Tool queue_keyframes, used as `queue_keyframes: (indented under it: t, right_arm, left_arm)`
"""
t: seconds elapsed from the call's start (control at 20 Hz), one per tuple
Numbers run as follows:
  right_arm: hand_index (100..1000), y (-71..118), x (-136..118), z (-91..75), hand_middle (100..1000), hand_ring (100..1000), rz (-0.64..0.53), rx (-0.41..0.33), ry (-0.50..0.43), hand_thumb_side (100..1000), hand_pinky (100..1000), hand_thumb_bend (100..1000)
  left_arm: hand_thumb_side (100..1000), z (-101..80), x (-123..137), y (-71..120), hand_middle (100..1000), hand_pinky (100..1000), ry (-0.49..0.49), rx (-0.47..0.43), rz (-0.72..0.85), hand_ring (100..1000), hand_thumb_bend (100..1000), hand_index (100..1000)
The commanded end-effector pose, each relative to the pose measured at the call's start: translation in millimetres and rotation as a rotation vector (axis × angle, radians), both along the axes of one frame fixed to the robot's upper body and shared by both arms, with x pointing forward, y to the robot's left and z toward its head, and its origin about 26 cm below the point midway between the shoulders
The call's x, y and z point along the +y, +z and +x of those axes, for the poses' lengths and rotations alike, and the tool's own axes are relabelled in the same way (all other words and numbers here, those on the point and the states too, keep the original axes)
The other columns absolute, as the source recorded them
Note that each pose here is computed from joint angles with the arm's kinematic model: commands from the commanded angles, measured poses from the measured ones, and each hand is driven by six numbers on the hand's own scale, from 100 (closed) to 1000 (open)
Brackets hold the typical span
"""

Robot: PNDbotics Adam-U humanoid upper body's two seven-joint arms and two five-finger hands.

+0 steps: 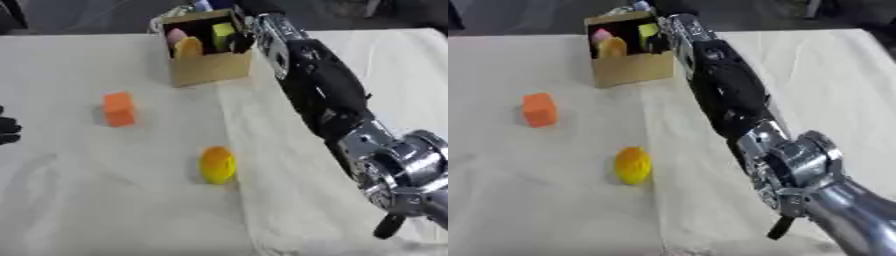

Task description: Pick up objects on the table and place them in the box.

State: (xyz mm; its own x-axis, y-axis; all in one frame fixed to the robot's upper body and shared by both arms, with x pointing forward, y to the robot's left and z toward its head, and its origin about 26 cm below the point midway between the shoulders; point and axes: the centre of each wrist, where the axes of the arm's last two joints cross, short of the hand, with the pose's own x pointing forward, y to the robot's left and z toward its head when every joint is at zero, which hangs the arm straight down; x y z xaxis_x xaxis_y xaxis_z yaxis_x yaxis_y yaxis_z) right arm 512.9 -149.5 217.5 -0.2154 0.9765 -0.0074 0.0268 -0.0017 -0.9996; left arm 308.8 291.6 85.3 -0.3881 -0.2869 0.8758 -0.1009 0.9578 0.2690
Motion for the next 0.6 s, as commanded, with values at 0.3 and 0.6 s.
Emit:
queue_keyframes:
  t: [0.3, 0.6]
  right_arm:
    - [1000, 80.6, -18, -26.9, 904, 858, -0.104, -0.103, 0.352, 100, 809, 261]
    - [1000, 90.7, -22, -63.0, 900, 863, -0.132, -0.025, 0.588, 100, 812, 218]
  left_arm:
    - [831, -4.9, 12, 2.4, 600, 686, 0.042, -0.009, 0.024, 664, 100, 779]
    - [833, -7.8, 16, -0.4, 601, 685, 0.061, 0.001, 0.032, 665, 100, 779]
